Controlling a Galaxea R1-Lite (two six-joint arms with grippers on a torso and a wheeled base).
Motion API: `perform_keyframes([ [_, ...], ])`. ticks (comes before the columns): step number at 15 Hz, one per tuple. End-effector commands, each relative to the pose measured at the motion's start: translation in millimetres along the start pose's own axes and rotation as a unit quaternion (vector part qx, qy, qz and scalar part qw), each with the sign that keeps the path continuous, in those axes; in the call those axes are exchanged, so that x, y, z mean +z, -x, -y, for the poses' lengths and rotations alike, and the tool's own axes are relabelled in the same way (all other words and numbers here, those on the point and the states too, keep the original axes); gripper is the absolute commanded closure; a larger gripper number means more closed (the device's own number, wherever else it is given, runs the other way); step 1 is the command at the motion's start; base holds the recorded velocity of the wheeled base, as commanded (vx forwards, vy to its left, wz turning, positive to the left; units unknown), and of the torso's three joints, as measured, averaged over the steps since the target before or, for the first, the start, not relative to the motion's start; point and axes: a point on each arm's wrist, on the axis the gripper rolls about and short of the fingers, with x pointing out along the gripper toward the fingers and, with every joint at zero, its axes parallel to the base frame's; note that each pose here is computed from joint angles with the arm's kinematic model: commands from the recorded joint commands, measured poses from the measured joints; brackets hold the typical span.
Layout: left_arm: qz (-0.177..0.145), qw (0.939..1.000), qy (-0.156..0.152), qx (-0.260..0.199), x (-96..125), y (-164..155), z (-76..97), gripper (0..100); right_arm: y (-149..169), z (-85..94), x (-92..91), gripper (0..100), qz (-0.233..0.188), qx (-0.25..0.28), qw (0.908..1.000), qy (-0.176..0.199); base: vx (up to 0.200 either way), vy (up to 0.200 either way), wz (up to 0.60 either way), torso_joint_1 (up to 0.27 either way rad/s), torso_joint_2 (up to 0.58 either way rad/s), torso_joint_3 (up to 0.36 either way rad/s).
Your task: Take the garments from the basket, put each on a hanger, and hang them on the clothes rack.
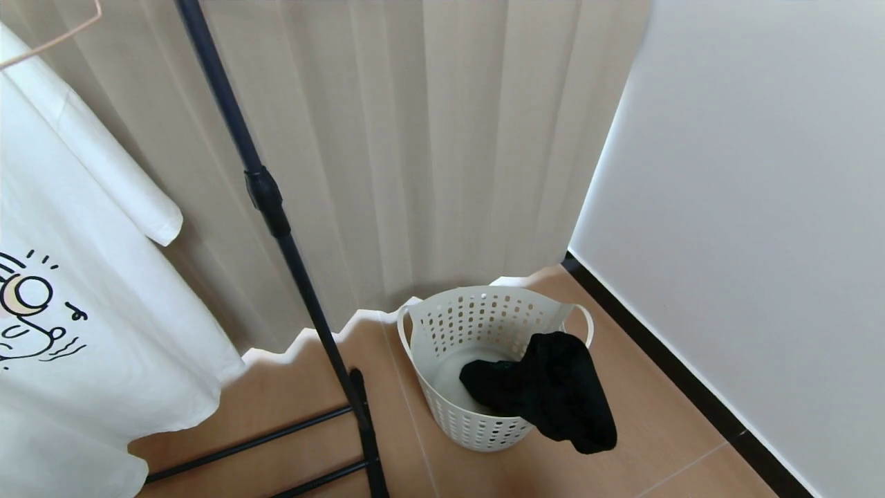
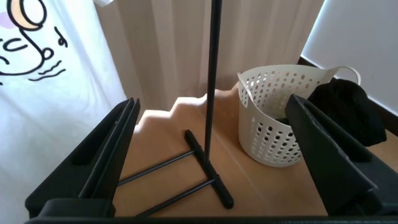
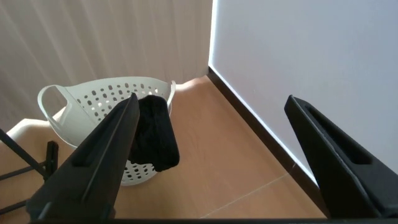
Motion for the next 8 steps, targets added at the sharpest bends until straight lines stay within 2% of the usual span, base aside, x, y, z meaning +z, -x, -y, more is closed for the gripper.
perform_keyframes([
  [1, 0.0, 1.0, 0.0, 0.0, 0.2, -0.1, 0.0, 0, -0.1, 0.0, 0.2, 0, 0.0, 0.0, 1.0, 0.0, 0.0, 0.0, 0.0, 0.002, 0.18, -0.012],
  [8, 0.0, 1.0, 0.0, 0.0, 0.2, -0.1, 0.0, 0, -0.1, 0.0, 0.2, 0, 0.0, 0.0, 1.0, 0.0, 0.0, 0.0, 0.0, 0.003, 0.03, -0.046],
])
